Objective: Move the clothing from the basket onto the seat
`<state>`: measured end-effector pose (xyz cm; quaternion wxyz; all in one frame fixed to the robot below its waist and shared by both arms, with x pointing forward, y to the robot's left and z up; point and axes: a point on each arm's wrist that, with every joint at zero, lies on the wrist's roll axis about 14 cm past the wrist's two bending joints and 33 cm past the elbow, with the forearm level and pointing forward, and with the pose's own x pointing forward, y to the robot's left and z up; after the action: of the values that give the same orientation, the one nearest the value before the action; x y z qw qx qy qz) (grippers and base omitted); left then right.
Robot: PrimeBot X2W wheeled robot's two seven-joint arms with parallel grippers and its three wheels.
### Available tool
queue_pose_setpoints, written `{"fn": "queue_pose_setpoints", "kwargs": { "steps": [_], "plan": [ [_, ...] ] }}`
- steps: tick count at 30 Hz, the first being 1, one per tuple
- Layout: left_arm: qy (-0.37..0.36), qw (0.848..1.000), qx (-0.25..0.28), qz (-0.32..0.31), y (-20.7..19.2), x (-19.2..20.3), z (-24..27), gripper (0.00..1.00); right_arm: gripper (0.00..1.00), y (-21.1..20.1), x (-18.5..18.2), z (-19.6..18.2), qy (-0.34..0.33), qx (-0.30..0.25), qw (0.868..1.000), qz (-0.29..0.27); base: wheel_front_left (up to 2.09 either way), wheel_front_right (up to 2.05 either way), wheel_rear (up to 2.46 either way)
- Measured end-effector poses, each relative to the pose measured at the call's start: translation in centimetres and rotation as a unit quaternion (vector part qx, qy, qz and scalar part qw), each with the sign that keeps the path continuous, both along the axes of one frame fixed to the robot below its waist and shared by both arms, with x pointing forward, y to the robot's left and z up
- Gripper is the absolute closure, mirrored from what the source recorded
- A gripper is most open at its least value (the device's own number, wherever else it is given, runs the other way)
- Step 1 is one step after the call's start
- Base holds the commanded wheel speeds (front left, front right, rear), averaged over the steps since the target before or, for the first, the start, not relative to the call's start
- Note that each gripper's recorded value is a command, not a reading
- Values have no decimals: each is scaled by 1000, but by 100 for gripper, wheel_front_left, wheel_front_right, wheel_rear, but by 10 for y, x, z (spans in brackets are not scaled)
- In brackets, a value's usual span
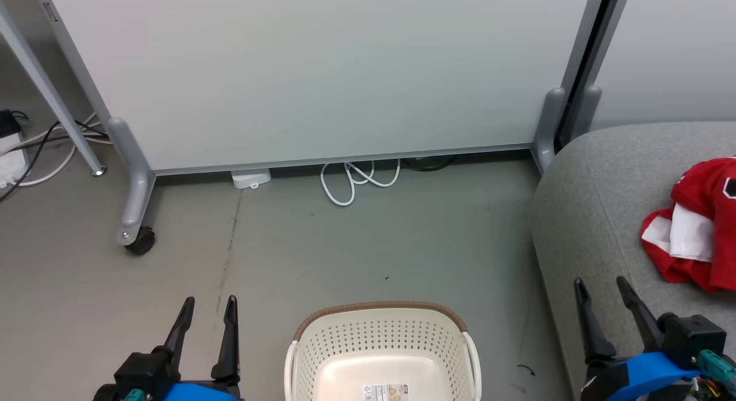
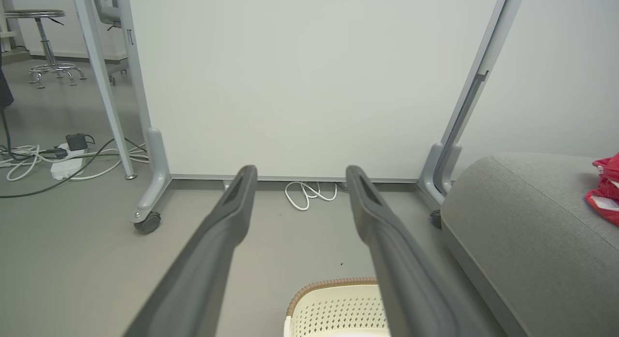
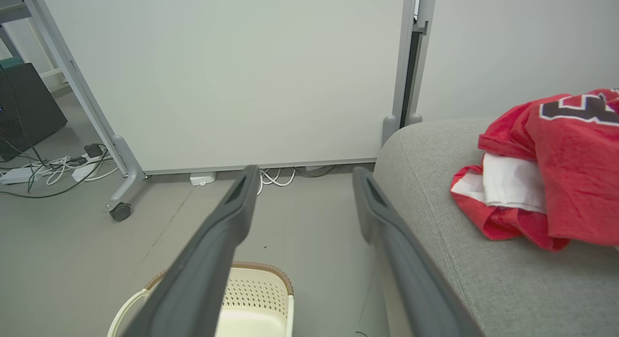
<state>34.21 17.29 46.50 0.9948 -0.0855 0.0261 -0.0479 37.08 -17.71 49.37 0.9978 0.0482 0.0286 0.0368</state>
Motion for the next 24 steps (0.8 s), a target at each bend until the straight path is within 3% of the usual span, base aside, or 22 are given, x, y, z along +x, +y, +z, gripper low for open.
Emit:
{"fn": "queue_pose_setpoints", "kwargs": {
  "steps": [16, 17, 24],
  "plan": [
    [6, 1000, 1, -9, -5, 2, -4, 0, 0, 0, -1, -6, 7, 5, 1000, -1, 0, 0, 0],
    [7, 1000, 0, -10, -6, 2, -4, 100, 100, 0, -1, -6, 8, 5, 1000, -1, 0, 0, 0],
    [57, 998, -16, -4, -8, -15, -33, 100, 100, -1, -10, -31, 50, 18, 999, -6, 0, 0, 0]
  ]
}}
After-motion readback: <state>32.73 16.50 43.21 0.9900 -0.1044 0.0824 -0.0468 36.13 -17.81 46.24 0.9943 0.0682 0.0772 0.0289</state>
